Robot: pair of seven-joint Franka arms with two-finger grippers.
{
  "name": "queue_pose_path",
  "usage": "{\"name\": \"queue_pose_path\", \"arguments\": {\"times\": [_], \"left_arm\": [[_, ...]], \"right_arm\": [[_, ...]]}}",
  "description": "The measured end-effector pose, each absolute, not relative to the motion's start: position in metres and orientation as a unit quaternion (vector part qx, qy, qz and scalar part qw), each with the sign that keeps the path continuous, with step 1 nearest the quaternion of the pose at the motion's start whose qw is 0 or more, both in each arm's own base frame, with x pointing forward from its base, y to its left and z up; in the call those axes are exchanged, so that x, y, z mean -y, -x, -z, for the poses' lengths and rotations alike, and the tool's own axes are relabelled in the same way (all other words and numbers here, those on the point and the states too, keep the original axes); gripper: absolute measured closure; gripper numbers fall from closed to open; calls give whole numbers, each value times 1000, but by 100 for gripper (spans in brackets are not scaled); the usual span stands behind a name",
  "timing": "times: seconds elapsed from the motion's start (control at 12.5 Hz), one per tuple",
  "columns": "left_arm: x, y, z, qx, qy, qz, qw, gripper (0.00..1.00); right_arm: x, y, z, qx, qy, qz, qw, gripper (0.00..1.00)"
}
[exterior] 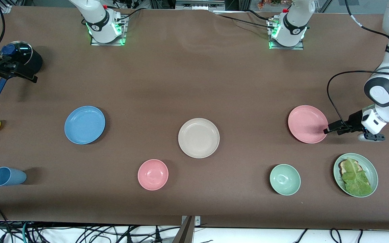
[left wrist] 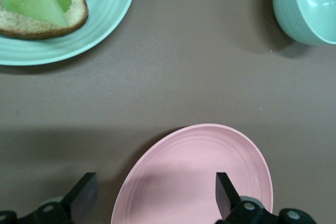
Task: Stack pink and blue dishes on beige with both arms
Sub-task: 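Move the left gripper to the pink plate rim and lower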
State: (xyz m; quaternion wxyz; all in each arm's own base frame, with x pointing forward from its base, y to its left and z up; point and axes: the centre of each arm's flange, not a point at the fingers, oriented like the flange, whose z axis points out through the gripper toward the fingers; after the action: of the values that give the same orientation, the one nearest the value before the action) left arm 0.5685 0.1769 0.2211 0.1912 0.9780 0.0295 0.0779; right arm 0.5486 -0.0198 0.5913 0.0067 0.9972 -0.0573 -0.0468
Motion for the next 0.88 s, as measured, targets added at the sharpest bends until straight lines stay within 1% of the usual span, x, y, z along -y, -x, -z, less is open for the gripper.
{"name": "queue_pose_path", "arguments": {"times": [0.16,0.32,0.88], "left_arm": [[-179,-557,-209,-19,-976,-96,195,1],[-181,-549,-202,-12,-976,-96,195,1],[-184,-540,-169,-17,-974,-100,203,0]], "right_arm": [[20,-549,-591,57,-997,47,7,0],[20,-549,-591,57,-997,47,7,0],[20,-549,-591,58,-997,47,7,0]]}}
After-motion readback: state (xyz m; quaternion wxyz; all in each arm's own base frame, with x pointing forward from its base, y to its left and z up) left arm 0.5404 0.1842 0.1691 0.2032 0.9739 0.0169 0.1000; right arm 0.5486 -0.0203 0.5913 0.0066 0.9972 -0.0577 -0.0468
